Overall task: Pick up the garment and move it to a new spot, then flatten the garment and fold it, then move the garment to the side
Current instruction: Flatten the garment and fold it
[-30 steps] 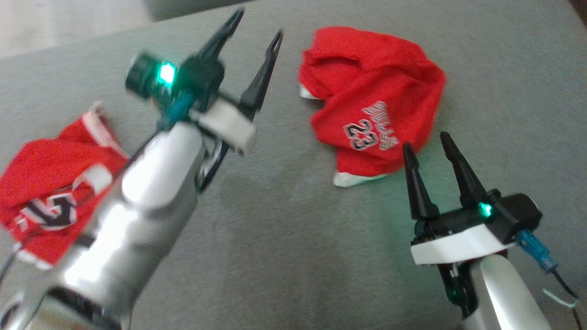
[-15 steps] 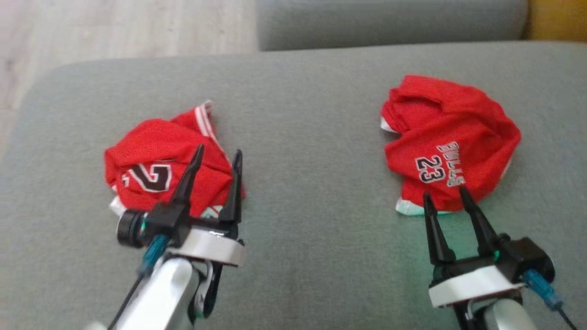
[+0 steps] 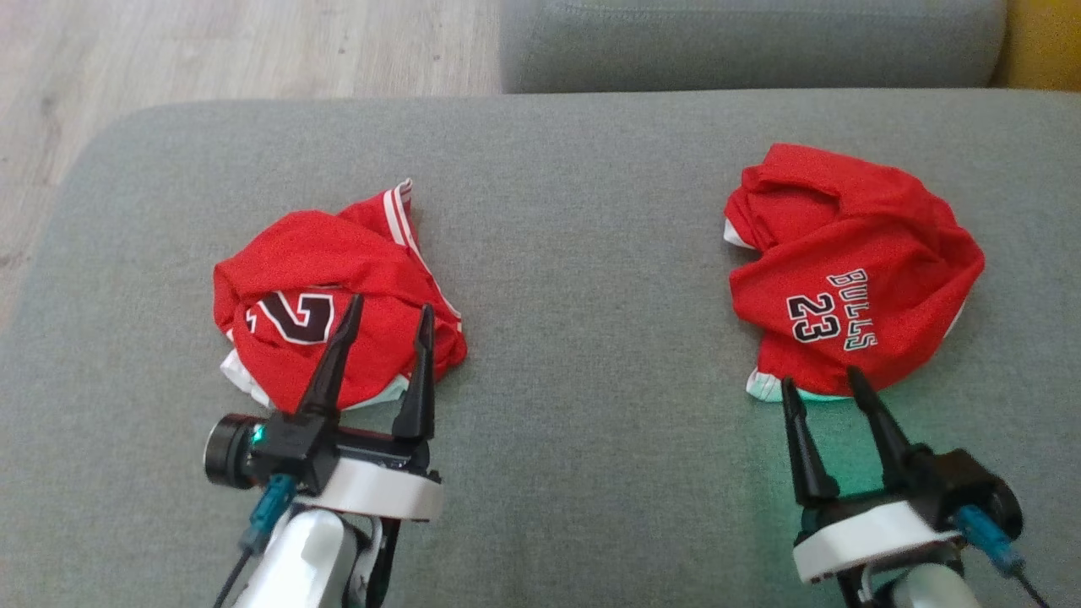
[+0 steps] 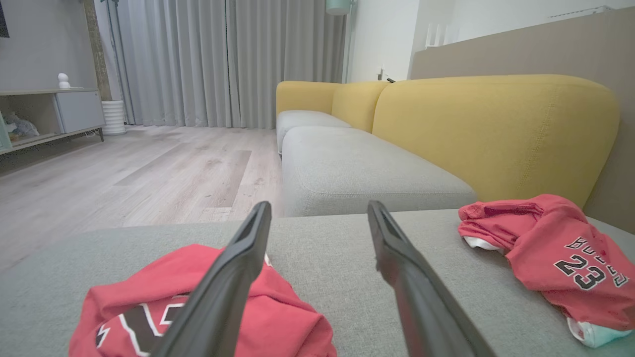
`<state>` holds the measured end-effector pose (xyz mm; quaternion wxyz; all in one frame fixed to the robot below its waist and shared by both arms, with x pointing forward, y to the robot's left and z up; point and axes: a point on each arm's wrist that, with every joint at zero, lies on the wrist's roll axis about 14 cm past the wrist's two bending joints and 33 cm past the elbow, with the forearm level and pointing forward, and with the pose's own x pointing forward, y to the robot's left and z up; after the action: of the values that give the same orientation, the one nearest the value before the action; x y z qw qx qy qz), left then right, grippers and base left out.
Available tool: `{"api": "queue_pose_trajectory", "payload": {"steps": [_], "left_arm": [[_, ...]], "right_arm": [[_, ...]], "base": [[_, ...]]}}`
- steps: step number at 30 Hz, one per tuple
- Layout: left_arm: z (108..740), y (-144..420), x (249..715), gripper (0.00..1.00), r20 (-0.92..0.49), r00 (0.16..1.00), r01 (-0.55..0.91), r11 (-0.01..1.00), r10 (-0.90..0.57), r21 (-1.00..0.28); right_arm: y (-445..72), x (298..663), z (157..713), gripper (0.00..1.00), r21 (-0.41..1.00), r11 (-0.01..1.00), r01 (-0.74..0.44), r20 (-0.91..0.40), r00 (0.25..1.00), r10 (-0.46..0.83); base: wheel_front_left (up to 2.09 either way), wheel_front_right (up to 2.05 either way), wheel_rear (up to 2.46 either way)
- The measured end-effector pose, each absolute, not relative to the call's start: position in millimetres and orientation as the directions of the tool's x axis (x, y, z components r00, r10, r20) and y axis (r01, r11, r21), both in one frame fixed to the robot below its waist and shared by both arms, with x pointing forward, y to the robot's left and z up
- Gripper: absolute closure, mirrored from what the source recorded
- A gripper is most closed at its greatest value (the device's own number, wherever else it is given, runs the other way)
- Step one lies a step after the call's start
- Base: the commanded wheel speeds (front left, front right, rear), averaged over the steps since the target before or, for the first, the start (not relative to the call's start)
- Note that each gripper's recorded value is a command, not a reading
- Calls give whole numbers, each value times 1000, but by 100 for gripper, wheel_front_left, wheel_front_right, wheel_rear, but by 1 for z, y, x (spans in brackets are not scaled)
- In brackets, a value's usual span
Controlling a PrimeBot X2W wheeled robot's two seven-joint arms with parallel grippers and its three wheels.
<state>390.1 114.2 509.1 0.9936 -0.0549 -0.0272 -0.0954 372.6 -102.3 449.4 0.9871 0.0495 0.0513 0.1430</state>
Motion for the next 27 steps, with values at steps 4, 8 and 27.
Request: {"api": "queue_pose_trajectory", "payload": {"steps": [4,8,27], "left_arm": [[500,118,394,0,41,985,173,978,-169,-120],[493,117,397,0,24,985,172,976,-171,-130],[495,135,411,0,40,990,142,985,-139,-103]], "right_arm": [[-101,369,415,0,78,953,-292,-206,931,302],[-93,375,391,0,49,944,-328,-310,893,326],[-84,393,359,100,80,937,-340,-410,846,342]], "base": [[0,0,0],[0,0,0],[0,0,0]]}}
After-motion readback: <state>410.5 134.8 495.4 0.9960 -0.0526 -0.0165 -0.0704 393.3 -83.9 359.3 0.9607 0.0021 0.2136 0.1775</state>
